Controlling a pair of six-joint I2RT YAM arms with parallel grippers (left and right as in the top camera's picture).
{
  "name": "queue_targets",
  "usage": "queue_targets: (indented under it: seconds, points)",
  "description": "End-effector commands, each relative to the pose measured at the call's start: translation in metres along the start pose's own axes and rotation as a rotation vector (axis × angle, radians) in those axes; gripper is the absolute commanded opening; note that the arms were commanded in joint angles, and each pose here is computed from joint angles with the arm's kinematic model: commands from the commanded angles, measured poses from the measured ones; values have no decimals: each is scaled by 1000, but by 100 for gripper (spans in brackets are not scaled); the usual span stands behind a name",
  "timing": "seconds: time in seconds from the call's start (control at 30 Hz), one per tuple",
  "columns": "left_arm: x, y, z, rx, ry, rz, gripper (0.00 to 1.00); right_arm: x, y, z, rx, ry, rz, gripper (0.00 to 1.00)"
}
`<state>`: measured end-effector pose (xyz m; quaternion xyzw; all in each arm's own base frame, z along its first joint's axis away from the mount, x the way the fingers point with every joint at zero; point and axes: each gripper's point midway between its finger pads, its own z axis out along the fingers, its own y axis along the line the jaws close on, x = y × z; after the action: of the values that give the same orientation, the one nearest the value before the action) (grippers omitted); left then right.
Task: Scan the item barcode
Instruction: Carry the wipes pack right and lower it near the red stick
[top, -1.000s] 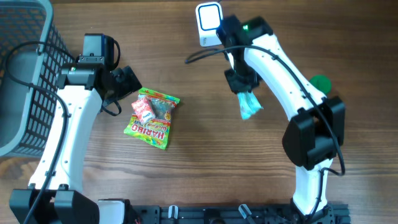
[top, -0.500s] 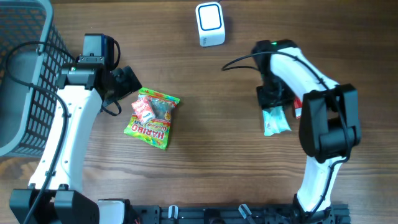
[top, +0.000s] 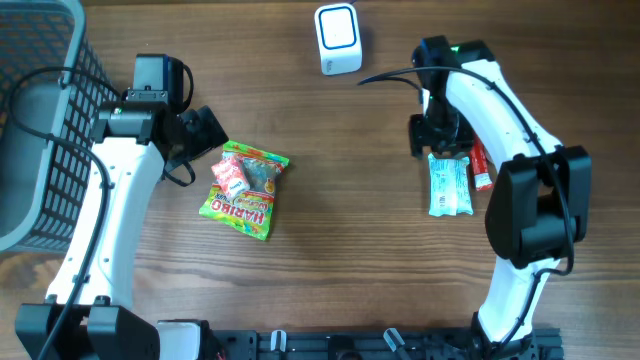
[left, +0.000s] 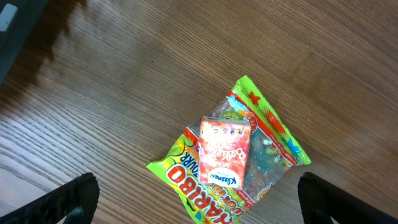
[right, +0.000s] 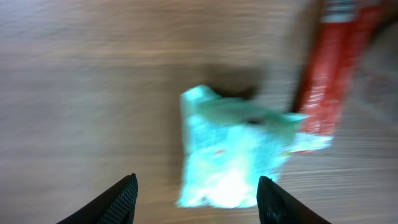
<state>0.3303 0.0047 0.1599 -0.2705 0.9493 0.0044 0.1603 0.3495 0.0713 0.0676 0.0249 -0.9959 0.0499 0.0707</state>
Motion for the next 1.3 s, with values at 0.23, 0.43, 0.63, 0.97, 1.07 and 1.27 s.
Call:
queue_targets:
  seconds: [0.23, 0.43, 0.63, 0.97, 1.07, 1.27]
  points:
    - [-2, 2, 2, -8, -1, 7, 100, 23, 38, 31, -125, 55, -47, 34]
    - [-2, 2, 2, -8, -1, 7, 100, 24, 16, 60, 11, 28, -18, 34]
    - [-2, 2, 2, -8, -1, 7, 100, 24, -18, 60, 183, 15, 33, 33]
    - [-2, 2, 2, -8, -1, 7, 100, 32, -52, 62, 182, 77, 65, 32]
    - [-2, 2, 2, -8, -1, 7, 100, 37, -41, 63, 110, 104, 43, 33]
    - [-2, 2, 2, -8, -1, 7, 100, 57, -22, 61, -7, 196, -3, 39]
